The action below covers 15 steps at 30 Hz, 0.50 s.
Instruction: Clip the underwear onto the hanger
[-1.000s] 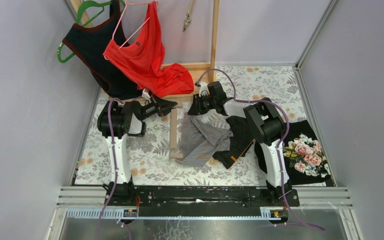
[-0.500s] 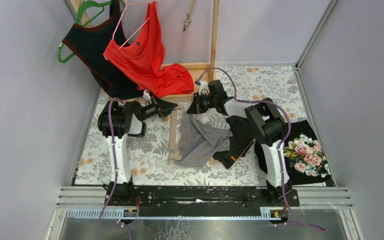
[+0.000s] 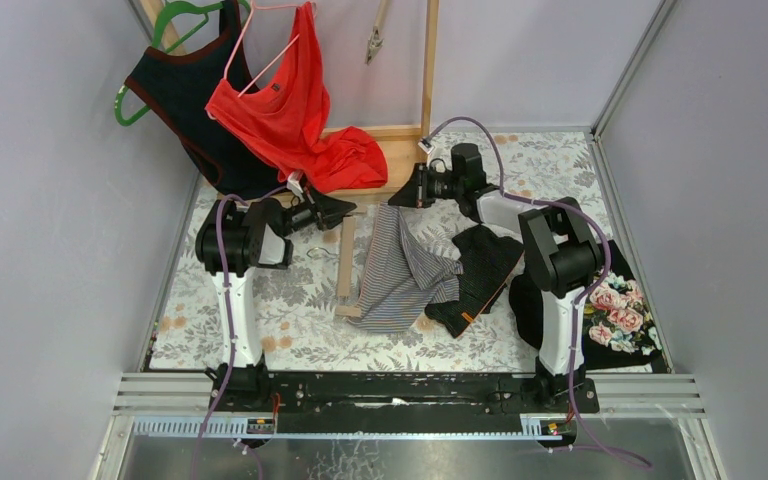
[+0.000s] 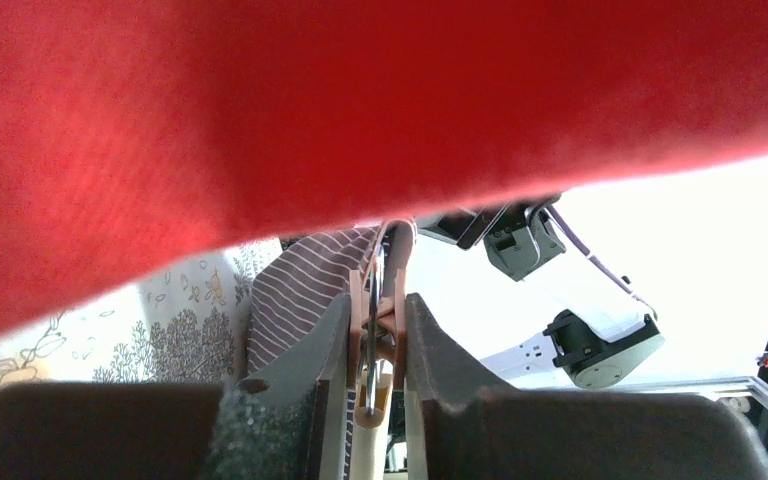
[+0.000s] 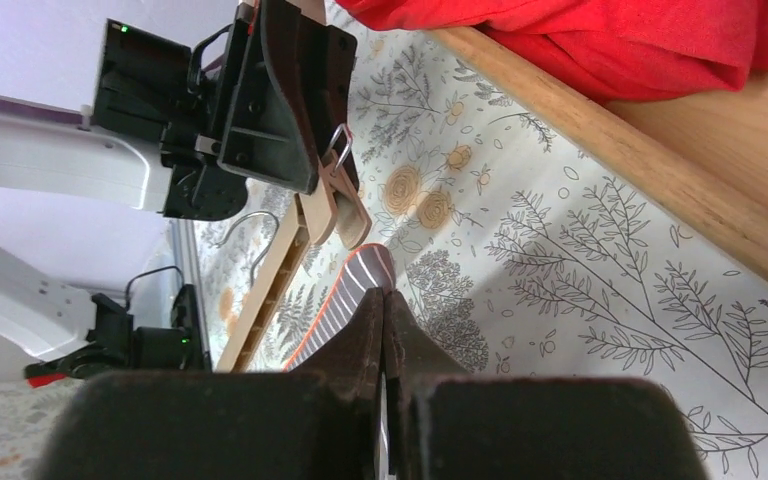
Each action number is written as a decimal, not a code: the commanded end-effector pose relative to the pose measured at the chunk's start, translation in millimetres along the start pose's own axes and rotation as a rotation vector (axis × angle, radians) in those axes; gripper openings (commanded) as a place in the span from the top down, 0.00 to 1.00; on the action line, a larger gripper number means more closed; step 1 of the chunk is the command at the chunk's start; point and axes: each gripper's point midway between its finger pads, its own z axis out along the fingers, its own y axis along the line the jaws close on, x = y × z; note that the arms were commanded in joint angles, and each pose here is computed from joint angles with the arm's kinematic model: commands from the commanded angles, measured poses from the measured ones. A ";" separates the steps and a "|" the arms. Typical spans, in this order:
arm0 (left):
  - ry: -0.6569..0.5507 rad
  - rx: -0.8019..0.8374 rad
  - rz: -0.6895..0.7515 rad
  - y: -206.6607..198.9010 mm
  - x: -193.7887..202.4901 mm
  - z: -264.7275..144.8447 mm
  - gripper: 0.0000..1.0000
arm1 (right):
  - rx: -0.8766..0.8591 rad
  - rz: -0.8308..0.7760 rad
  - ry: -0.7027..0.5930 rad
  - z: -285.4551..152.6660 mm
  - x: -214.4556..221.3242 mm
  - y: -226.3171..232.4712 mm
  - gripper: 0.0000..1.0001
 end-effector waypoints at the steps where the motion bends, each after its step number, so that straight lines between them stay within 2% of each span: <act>1: 0.022 0.059 0.111 -15.8 -2.8 2.5 1.00 | -0.132 -0.024 -0.024 -10.0 -18.7 36.4 1.00; 15: 0.023 0.085 0.175 -28.5 -7.1 7.3 1.00 | -0.296 0.098 0.006 -7.5 -21.2 49.3 1.00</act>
